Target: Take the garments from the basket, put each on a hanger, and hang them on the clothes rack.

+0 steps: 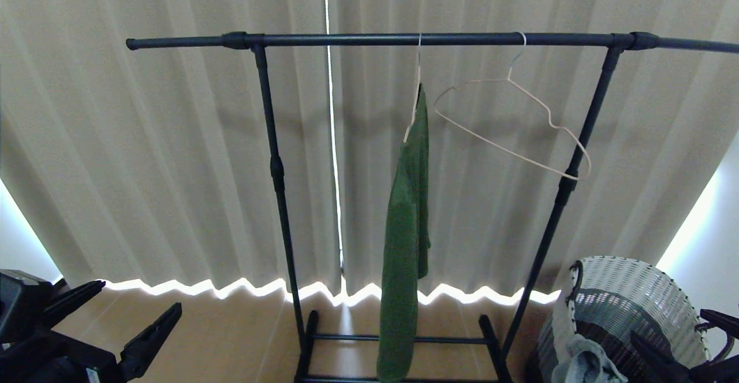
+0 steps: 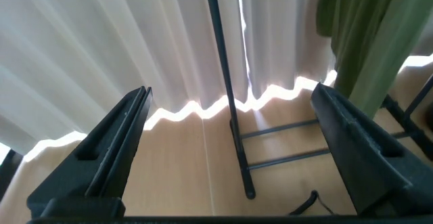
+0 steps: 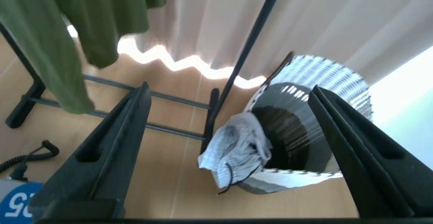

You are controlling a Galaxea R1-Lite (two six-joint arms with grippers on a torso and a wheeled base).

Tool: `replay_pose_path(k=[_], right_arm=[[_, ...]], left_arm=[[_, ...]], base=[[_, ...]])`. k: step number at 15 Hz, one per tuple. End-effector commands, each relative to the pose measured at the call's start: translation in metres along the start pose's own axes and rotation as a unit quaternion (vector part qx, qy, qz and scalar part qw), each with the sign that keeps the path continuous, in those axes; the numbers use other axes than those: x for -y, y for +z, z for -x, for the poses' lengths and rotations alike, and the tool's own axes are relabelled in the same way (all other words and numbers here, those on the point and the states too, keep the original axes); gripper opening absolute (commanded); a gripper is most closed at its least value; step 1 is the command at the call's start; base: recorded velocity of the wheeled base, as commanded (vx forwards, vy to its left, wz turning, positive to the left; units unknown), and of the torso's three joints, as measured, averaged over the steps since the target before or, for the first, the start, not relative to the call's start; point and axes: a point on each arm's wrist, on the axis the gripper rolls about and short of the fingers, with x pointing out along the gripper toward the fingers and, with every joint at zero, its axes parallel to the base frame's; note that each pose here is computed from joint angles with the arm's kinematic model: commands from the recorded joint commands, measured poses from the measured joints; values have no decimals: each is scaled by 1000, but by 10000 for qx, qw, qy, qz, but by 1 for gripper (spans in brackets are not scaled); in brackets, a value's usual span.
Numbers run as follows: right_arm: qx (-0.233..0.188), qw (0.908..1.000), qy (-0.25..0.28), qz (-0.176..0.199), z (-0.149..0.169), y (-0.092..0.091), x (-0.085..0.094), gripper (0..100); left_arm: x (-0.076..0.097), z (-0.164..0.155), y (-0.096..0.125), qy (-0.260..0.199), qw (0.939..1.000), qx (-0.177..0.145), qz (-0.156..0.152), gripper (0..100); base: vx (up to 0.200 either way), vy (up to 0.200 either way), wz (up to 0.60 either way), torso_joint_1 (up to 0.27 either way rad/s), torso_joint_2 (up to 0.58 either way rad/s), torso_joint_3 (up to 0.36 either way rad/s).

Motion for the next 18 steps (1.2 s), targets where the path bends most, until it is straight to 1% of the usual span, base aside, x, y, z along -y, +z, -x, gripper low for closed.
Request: replay_pose_path(k=[1, 6, 8, 13, 16, 18], right_arm=[[-24, 10000, 5, 1, 0, -1, 0, 100], [-39, 10000, 8, 2, 0, -1, 0, 100], [-24, 10000, 5, 1, 0, -1, 0, 100], [-23, 10000, 12, 4, 0, -1, 0, 100], [-23, 10000, 12, 4, 0, -1, 0, 100], [-30, 10000, 14, 5, 0, -1, 0, 100]], left_arm=[[0, 0, 1, 18, 10000, 33, 18, 100], [-1, 1, 2, 19, 10000, 79, 7, 100], [0, 1, 1, 9, 10000, 66, 3, 100], [-1, 3, 3, 3, 9999, 160, 5, 100], [0, 3, 2, -97, 9999, 124, -5, 100], [1, 3, 2, -218, 9997, 146, -5, 100]], base=[[0, 0, 0, -193, 471, 281], [0, 0, 0, -172, 463, 291], [0, 0, 0, -78, 225, 149], [0, 0, 0, -10, 29, 22], [0, 0, 0, 0, 0, 0], [0, -200, 0, 0, 2, 2]])
